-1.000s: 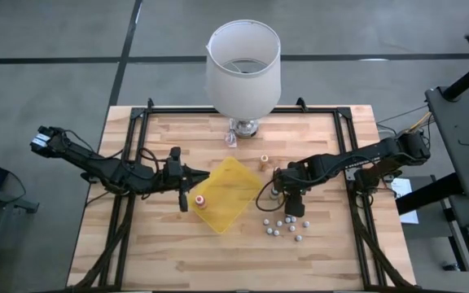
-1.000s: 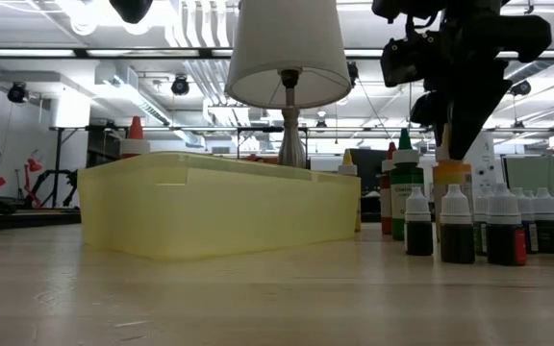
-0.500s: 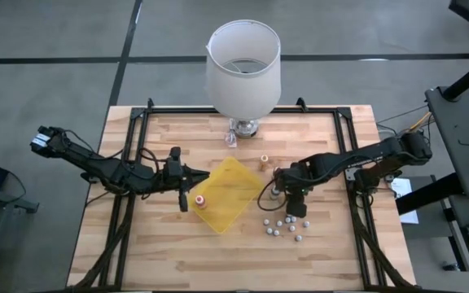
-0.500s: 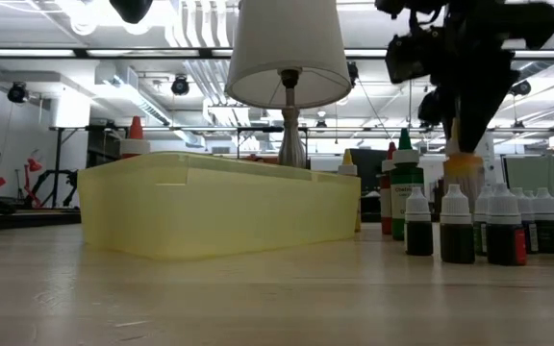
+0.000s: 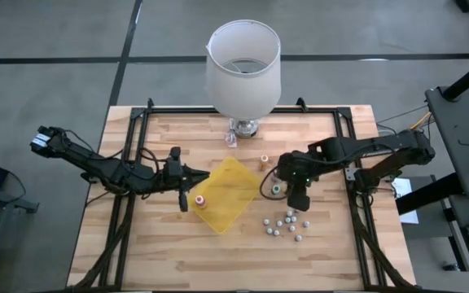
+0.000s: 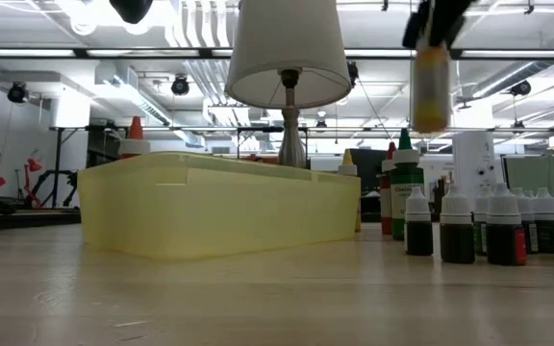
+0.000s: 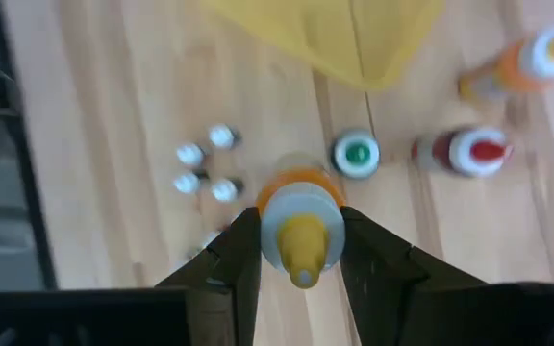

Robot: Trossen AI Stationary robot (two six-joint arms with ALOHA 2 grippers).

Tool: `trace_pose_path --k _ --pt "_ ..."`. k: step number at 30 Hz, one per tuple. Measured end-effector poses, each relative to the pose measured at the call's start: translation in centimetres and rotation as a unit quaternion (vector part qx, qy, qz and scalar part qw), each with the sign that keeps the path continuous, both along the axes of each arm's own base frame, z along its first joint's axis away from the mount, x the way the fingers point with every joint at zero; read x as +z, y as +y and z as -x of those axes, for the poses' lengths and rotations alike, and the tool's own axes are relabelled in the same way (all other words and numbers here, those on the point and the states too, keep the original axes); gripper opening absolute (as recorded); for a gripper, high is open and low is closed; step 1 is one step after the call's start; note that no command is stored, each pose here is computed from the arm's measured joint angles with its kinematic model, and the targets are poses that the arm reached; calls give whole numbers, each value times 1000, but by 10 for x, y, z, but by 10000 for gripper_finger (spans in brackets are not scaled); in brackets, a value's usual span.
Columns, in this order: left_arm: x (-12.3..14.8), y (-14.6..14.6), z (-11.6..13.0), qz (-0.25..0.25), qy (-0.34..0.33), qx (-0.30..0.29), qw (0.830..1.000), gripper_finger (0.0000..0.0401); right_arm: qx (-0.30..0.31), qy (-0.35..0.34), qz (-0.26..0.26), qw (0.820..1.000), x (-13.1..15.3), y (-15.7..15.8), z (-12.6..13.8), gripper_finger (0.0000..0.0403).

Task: Pick & Place food coloring
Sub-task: Put the bottom large yellow food coloring bottle into the yellow bin

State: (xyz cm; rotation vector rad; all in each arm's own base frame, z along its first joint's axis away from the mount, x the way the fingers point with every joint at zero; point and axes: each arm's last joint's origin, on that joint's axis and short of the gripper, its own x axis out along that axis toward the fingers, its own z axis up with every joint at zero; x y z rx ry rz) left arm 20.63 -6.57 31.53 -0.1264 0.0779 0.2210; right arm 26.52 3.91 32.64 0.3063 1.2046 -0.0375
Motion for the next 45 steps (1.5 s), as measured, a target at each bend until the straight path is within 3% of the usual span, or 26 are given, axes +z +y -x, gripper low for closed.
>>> trace_pose_path --k 7,17,32,45 --pt "0 0 0 -15 3 -1 1000 0 -22 -46 8 999 24 -7 -4 107" --pt "1 0 1 -13 1 -1 1000 0 -58 -65 8 996 25 -27 -14 107" --pt "4 2 4 -24 -3 -3 1000 0 -24 -55 39 997 9 -46 -82 107" --pt "6 11 28 -5 20 -8 1000 0 -5 -46 51 998 1 -85 -131 108"
